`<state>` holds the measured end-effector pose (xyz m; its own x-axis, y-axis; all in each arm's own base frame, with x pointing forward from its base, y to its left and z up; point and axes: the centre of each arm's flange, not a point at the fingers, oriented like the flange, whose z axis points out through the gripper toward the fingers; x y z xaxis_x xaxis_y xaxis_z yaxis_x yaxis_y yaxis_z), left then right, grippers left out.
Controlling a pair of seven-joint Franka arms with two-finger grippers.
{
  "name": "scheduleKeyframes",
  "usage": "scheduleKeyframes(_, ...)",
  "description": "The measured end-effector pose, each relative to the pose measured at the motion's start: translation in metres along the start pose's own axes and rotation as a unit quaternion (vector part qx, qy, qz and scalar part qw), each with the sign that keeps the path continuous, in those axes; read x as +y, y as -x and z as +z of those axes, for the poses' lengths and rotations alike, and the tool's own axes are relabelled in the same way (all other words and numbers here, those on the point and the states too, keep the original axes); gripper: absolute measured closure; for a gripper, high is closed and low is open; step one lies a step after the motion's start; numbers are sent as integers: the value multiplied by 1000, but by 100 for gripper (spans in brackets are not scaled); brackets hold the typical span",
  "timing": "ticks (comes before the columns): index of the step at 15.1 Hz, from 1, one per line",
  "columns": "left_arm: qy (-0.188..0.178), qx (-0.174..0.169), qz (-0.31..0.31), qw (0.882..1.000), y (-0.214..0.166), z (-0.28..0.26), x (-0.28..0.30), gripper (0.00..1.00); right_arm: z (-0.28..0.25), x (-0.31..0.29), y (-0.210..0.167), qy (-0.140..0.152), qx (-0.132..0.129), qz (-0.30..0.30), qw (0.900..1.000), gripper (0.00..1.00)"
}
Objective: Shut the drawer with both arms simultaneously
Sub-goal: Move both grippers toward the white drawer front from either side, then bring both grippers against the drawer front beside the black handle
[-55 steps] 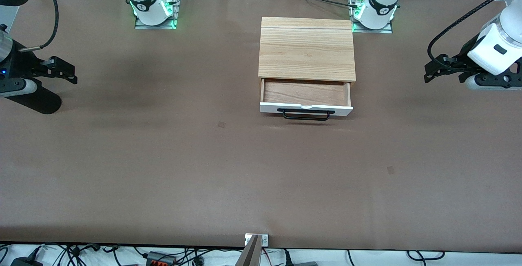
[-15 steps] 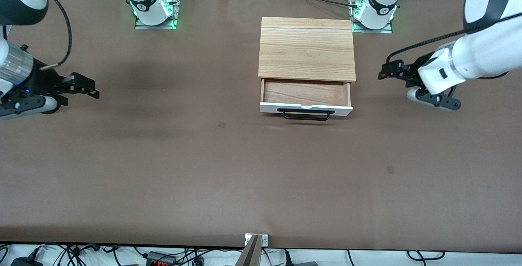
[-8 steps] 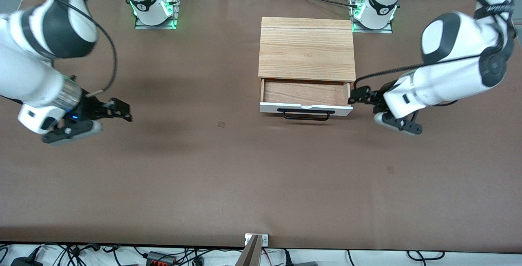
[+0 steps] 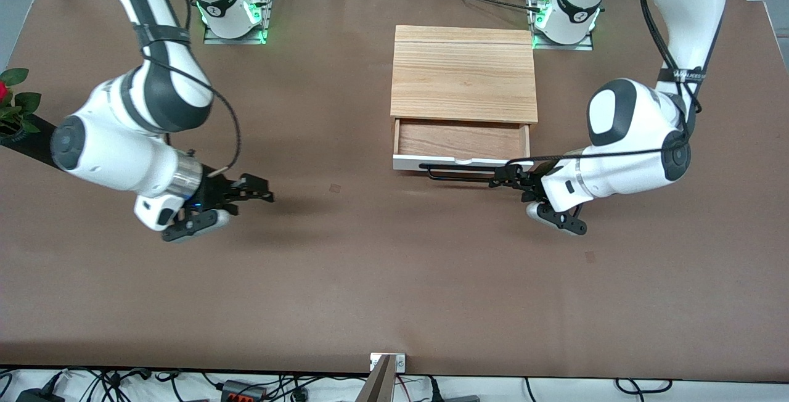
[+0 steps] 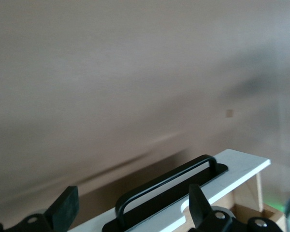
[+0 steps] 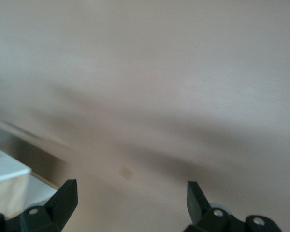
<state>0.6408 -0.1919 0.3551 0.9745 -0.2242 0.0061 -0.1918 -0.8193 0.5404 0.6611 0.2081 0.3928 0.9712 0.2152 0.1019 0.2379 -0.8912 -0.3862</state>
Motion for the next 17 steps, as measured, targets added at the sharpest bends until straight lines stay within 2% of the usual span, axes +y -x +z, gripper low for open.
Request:
scheduleKeyframes(4,58,-4,-35,998,7,20,-27,0,59,-66,0,-44,17,-9,999,0)
scheduleKeyframes(6,69,-7,-41,997,12,26,-38,0,95,-88,7,-56,8,-9,998,0)
scheduleKeyframes(10,95,3,-60,994,17,24,-60,0,146,-110,20,-68,-18,-9,998,0)
scheduleKeyframes(17,120,4,-77,990,17,33,-62,0,167,-135,18,-74,13,-13,997,0)
